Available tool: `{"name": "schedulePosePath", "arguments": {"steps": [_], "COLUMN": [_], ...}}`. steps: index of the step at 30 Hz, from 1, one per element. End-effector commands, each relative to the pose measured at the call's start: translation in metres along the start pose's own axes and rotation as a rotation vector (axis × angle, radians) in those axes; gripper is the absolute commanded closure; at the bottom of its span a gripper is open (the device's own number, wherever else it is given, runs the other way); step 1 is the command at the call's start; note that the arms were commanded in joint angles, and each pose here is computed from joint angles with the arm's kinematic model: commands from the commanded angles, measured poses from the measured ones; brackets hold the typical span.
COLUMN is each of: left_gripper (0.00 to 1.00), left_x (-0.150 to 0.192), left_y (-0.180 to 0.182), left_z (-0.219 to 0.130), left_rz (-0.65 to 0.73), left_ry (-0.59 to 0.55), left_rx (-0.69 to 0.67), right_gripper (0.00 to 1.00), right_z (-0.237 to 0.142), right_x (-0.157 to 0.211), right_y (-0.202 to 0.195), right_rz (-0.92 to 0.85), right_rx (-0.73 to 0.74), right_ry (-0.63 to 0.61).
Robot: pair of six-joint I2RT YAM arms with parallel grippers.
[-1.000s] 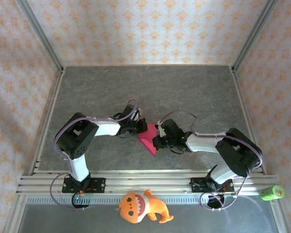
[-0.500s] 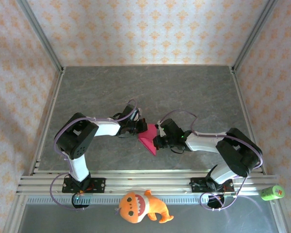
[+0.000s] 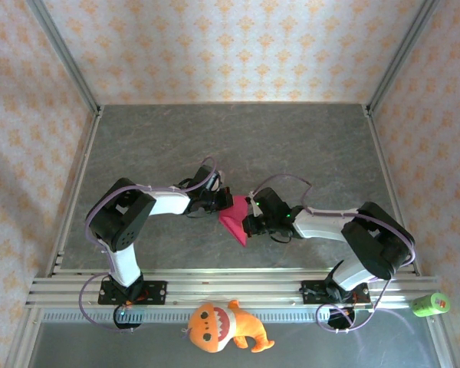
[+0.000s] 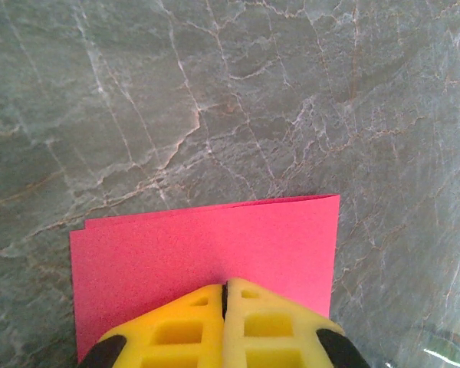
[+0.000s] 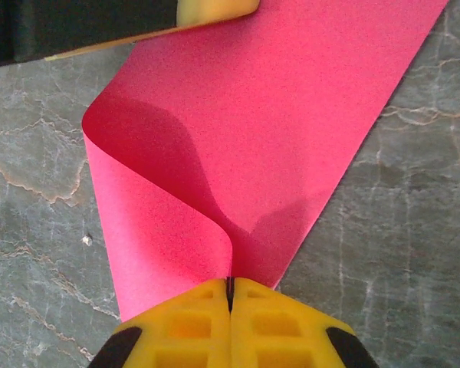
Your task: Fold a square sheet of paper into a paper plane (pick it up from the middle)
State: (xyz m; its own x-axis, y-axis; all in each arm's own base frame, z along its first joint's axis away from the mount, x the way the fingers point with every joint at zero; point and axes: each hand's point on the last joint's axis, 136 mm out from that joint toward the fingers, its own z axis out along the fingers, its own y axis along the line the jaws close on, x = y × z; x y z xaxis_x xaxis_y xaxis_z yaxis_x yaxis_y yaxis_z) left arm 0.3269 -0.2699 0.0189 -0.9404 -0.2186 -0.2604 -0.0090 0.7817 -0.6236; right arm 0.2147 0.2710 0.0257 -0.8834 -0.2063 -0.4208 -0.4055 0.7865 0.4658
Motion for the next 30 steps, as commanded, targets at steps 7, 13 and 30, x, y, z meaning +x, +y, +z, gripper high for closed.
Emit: {"name": "schedulePosePath", "arguments": {"steps": [7, 13, 30], "left_gripper": [0.99, 0.99, 0.99], "left_x": [0.0169, 0.0168, 0.0154], "left_y": [0.027, 0.0276, 0.025], "left_z": [0.0014, 0.0023, 0.0022], "left_rz": [-0.017, -0.018, -0.015], "left_ry": [0.042, 0.044, 0.041], "left_rx": [-0.104, -0.108, -0.104], "right_gripper": [1.0, 1.0, 1.0], "right_z": [-0.0024, -0.0022, 0.0047], "right_x": [-0.0091, -0.0061, -0.004], "right_y": [-0.0005, -0.0025, -0.0044], "right_rz": [0.004, 0.001, 0.004], "right_rx": [0.021, 0.03, 0.031], "right_ry": [-0.015, -0.004, 0.011]}}
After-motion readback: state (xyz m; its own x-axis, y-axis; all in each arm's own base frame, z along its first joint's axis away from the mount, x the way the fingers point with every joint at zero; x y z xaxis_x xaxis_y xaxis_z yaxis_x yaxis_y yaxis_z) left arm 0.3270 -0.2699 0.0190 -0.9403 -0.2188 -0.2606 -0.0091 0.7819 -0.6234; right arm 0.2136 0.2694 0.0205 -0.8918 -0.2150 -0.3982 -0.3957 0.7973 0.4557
